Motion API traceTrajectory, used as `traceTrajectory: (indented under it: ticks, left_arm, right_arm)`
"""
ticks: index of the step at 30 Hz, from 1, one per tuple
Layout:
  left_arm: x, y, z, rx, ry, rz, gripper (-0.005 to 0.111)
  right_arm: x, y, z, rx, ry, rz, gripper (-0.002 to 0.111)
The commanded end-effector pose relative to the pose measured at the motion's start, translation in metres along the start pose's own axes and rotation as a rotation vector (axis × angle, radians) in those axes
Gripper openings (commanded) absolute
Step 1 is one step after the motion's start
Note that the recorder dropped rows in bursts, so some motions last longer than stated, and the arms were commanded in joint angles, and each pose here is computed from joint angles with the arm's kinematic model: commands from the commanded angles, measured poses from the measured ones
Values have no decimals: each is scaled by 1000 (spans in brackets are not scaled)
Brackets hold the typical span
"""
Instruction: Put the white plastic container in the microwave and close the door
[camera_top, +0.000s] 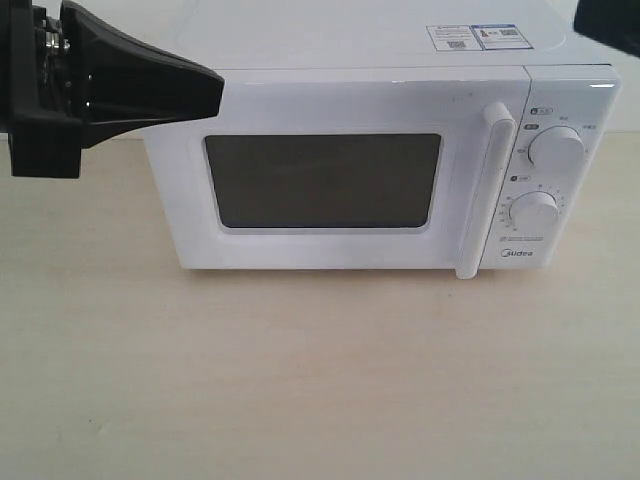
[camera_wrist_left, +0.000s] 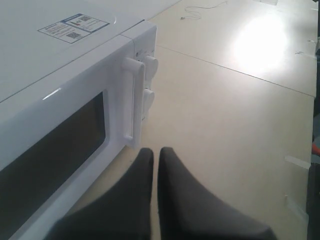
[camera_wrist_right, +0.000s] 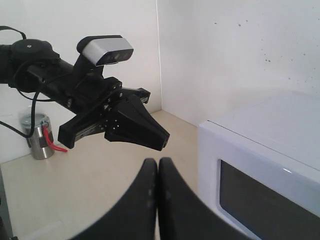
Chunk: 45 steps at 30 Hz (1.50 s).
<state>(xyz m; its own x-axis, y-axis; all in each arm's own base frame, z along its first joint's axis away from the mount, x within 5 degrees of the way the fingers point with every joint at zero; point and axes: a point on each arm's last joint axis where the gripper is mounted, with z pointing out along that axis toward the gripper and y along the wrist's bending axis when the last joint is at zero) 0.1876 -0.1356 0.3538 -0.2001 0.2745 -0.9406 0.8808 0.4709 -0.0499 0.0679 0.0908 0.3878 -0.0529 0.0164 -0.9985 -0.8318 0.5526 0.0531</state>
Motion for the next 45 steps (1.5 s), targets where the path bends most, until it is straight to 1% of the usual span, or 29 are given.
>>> traceTrajectory:
  ticks: [1, 8, 10, 12, 15, 16, 18, 21, 22, 23, 24, 26, 28, 29, 31, 32, 33, 35, 36, 37, 38, 39, 40, 42, 43, 45]
  left_arm:
    - [-1, -2, -1, 8, -12, -10, 4]
    - [-2, -2, -2, 4, -16, -8, 4]
    - [-5, -7, -8, -1, -36, 9, 4]
    - [-11, -14, -21, -25, -60, 64, 4]
    - [-23, -29, -50, -107, -154, 147, 4]
    - [-32, -42, -75, -177, -248, 197, 4]
    - [-38, -55, -98, -242, -335, 238, 4]
    - [-43, -72, -129, -320, -451, 288, 4]
    - [-43, -85, -147, -349, -512, 319, 4]
    - [-42, -90, -154, -362, -536, 334, 4]
    - [-41, -100, -167, -385, -574, 358, 4]
    - [-38, -107, -178, -446, -588, 419, 4]
    - [-33, -111, -187, -564, -550, 530, 4]
    - [-29, -111, -190, -620, -520, 579, 4]
    - [-18, -107, -190, -725, -428, 664, 4]
    - [-11, -103, -187, -761, -391, 676, 4]
    - [-2, -99, -183, -788, -371, 658, 4]
    - [19, -90, -176, -852, -368, 552, 4]
    - [33, -86, -171, -889, -365, 489, 4]
    - [41, -84, -169, -911, -360, 467, 4]
    - [56, -80, -166, -954, -379, 402, 4]
    - [64, -77, -165, -978, -391, 362, 4]
    - [80, -71, -161, -1020, -405, 299, 4]
    - [107, -63, -154, -1088, -389, 265, 4]
    - [115, -61, -152, -1109, -389, 259, 4]
    - [128, -60, -149, -1118, -383, 252, 4]
  right_arm:
    - [-1, 0, -2, 4, -5, -11, 0]
    - [-1, 0, -2, 4, -5, -11, 0]
    - [-1, 0, -2, 4, -5, -11, 0]
    - [-1, 0, -2, 4, -5, -11, 0]
    - [-1, 0, -2, 4, -5, -11, 0]
    - [-1, 0, -2, 4, -5, -11, 0]
    - [-1, 0, -2, 4, -5, -11, 0]
    - [-1, 0, -2, 4, -5, -11, 0]
    - [-1, 0, -2, 4, -5, -11, 0]
    - [-1, 0, -2, 4, -5, -11, 0]
    - [-1, 0, -2, 4, -5, -11, 0]
    - [-1, 0, -2, 4, -5, -11, 0]
    - [-1, 0, -2, 4, -5, -11, 0]
    - [-1, 0, -2, 4, -5, -11, 0]
    - [-1, 0, -2, 4, -5, -11, 0]
    - [-1, 0, -2, 4, -5, -11, 0]
    - [-1, 0, -2, 4, -5, -11, 0]
    - [-1, 0, -2, 4, -5, -11, 0]
    - [-1, 0, -2, 4, -5, -11, 0]
    - [-1, 0, -2, 4, -5, -11, 0]
    - [-1, 0, -2, 4, -5, -11, 0]
    - [-1, 0, -2, 4, -5, -11, 0]
    - [-1, 0, -2, 4, -5, -11, 0]
    - [-1, 0, -2, 4, -5, -11, 0]
    - [-1, 0, -2, 4, -5, -11, 0]
    - [-1, 0, -2, 4, -5, -11, 0]
